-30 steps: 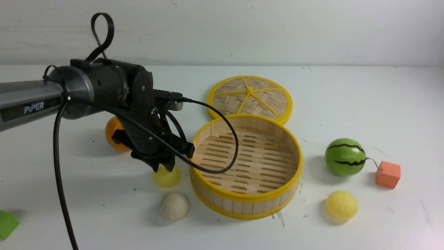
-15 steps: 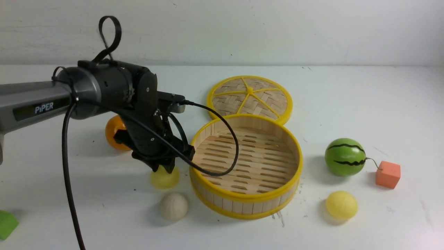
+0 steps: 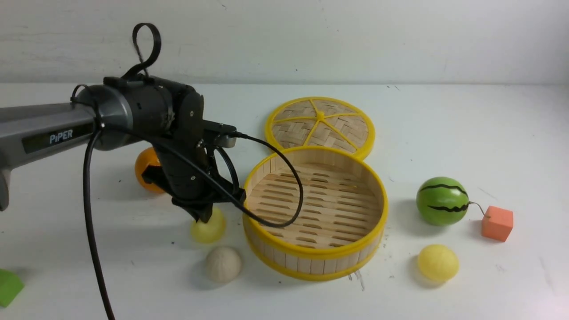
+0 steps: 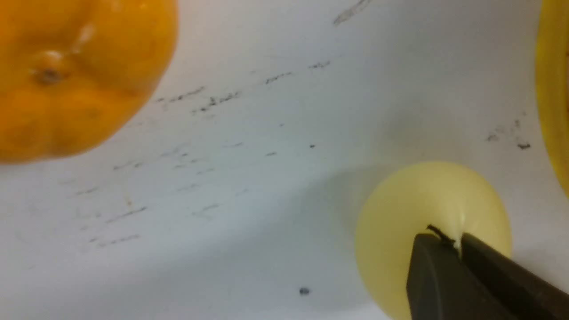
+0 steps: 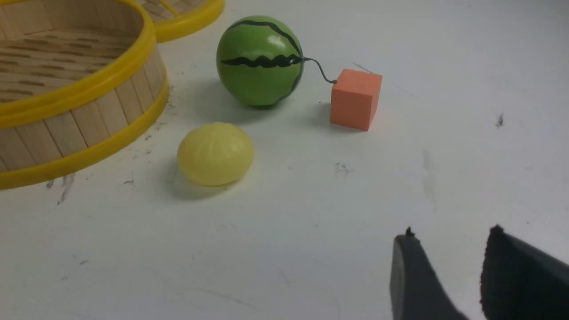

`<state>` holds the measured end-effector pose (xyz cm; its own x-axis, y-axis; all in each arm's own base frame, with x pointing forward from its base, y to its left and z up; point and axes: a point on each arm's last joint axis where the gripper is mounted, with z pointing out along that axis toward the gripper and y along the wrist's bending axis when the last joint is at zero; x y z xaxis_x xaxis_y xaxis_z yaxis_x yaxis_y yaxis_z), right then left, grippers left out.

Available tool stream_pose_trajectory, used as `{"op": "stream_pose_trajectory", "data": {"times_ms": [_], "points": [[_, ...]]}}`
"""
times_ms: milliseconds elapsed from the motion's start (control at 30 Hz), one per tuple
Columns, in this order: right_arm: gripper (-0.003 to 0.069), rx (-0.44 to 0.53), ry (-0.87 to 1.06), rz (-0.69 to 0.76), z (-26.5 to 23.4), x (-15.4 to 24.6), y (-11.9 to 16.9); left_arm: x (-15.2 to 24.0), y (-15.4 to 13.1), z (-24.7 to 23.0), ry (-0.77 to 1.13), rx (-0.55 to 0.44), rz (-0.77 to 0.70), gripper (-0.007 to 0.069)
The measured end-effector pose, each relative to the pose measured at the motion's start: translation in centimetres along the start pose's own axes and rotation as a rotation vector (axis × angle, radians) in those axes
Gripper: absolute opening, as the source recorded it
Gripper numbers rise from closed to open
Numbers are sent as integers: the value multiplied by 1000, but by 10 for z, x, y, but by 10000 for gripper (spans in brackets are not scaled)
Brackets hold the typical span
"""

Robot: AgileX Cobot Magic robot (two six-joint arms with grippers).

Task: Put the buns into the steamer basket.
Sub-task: Use the left arm to grab a steamed stuffed bun, then use the left arm to put the steamed stuffed bun into the steamer

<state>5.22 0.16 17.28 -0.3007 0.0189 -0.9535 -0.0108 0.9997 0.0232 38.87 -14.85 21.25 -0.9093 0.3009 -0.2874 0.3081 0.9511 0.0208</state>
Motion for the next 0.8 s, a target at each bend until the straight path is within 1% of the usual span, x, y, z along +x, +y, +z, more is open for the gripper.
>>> {"op": "stream_pose_trajectory", "data": {"times_ms": [33, 67, 100, 133, 200, 300, 400, 433, 467, 633, 667, 733, 800], "points": [[239, 0, 0, 0, 0, 0, 0, -1, 0, -3, 0, -1, 0, -13], [239, 0, 0, 0, 0, 0, 0, -6, -5, -26, -38, -3, 19, -13], [239, 0, 0, 0, 0, 0, 0, -6, -6, -27, -44, -2, 22, -13], [239, 0, 0, 0, 0, 0, 0, -14, -17, -55, -114, 7, 47, -13], [239, 0, 0, 0, 0, 0, 0, -22, -34, -83, -199, 29, 90, -13], [239, 0, 0, 0, 0, 0, 0, -30, -60, -97, -266, 59, 153, -13], [239, 0, 0, 0, 0, 0, 0, -39, -71, -81, -259, 63, 174, -13], [239, 0, 0, 0, 0, 0, 0, -41, -71, -77, -254, 61, 175, -13], [239, 0, 0, 0, 0, 0, 0, -46, -73, -60, -232, 48, 183, -13], [239, 0, 0, 0, 0, 0, 0, -58, -74, -18, -185, 9, 202, -13], [239, 0, 0, 0, 0, 0, 0, -59, -75, -17, -185, 8, 202, -13], [239, 0, 0, 0, 0, 0, 0, -62, -76, -8, -179, 8, 203, -1], [239, 0, 0, 0, 0, 0, 0, -65, -77, -2, -175, 7, 204, 27]]}}
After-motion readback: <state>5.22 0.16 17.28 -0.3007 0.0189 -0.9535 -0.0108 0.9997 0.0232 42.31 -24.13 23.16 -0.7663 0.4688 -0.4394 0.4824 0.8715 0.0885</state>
